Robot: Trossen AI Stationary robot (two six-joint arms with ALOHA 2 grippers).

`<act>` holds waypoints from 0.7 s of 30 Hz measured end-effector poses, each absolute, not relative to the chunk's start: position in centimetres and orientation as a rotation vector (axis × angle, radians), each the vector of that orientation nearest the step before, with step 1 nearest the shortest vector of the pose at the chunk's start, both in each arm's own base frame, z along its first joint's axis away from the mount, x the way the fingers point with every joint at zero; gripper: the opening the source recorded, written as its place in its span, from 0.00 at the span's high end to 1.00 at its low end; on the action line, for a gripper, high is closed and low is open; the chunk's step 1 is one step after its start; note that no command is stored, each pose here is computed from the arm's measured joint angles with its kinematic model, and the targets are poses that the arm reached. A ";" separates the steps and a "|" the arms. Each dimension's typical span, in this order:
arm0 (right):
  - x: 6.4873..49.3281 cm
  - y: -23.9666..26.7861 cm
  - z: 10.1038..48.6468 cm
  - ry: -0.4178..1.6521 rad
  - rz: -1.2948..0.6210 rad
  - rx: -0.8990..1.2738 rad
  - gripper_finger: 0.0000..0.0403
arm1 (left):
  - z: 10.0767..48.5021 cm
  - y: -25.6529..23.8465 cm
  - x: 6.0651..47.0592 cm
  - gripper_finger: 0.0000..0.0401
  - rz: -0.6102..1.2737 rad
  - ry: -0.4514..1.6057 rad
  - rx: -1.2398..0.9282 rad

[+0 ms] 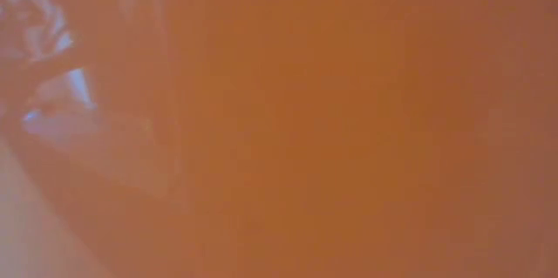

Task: Pick & Place Mini bowls
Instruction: Stack the right orange bowl on top of the orange bowl on the shelf, then stack the right blue bowl on top of the blue bowl on the shelf

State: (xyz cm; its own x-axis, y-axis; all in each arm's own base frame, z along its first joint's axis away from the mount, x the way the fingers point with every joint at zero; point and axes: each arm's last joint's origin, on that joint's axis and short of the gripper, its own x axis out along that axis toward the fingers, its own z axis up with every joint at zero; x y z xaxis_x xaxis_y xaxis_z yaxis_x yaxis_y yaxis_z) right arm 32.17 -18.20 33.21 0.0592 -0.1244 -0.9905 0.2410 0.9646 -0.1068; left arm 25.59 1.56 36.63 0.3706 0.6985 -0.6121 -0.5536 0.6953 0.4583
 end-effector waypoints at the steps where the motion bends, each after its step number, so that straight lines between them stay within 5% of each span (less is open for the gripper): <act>1: 32.2 -18.2 33.3 1.482 -0.280 0.095 0.85 | 36.6 1.6 25.6 0.71 0.809 0.877 0.187; 10: 32.1 -18.2 34.7 1.437 -0.314 0.105 0.73 | 36.6 1.6 25.6 0.71 0.809 0.877 0.187; 21: 31.7 -18.0 38.0 1.319 -0.377 0.119 0.73 | 36.6 1.6 25.6 0.71 0.809 0.877 0.187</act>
